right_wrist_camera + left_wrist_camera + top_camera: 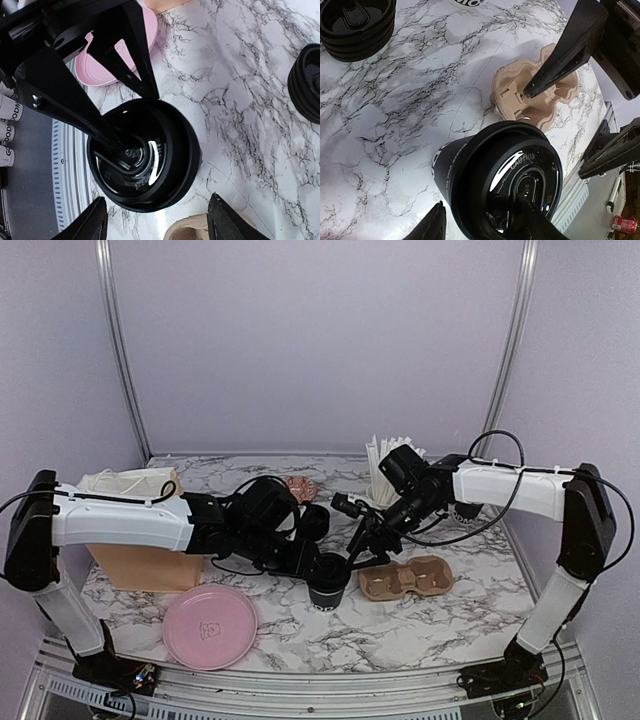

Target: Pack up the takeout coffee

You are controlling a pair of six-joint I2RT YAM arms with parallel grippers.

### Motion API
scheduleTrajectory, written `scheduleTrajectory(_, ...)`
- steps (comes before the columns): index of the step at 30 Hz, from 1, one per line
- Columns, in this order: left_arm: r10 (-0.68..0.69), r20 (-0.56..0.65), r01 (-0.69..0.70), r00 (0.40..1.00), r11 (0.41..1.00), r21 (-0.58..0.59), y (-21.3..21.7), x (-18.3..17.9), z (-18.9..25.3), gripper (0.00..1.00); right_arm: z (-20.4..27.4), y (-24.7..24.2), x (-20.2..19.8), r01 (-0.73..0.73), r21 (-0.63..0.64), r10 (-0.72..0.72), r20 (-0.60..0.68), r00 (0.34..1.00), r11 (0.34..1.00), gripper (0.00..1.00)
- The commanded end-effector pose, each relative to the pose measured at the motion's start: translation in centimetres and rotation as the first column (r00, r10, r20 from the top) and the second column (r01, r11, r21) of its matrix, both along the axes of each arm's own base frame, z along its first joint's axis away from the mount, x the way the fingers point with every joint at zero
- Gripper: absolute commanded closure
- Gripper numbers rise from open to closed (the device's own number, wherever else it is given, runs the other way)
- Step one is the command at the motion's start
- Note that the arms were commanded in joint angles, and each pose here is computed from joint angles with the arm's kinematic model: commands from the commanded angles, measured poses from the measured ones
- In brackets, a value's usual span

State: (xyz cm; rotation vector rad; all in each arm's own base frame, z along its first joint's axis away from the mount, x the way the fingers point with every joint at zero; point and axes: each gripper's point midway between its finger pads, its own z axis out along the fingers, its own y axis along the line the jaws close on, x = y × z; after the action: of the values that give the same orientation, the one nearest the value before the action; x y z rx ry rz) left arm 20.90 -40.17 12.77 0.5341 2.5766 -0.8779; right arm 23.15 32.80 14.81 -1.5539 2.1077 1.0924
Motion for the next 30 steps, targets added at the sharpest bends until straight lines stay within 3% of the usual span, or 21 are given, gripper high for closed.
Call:
scheduleTrajectory(1,-0.01,0.035,0.01,0.999,1.0,0.006,-0.5,1.4,0.1,0.48,1.2,-0.5,-1.9,-0.038,0.039,0.039,-0.031,0.999,0.998,0.34)
scheduleTrajectory(10,-0.028,0.095,0.027,0.995,1.0,0.005,-0.9,4.2,0.8,0.47,0.8,-1.3,-3.5,-0.049,0.036,0.051,-0.047,0.998,0.998,0.34)
scheduleTrajectory(18,0.01,0.154,-0.016,0.988,0.999,0.038,0.6,5.1,2.5,0.37,1.2,-1.6,-2.9,-0.042,0.02,0.042,-0.004,0.999,0.999,0.35)
scheduleTrajectory(23,-0.039,0.174,0.029,0.984,0.998,0.062,2.0,3.1,3.8,0.38,1.8,-1.5,-0.4,0.013,0.004,-0.013,0.072,0.997,1.0,0.35)
scheduleTrajectory(30,-0.123,0.105,0.109,0.987,0.986,0.126,3.8,-1.0,1.8,0.38,1.9,-0.1,1.7,0.012,0.028,-0.015,0.105,0.994,1.0,0.31)
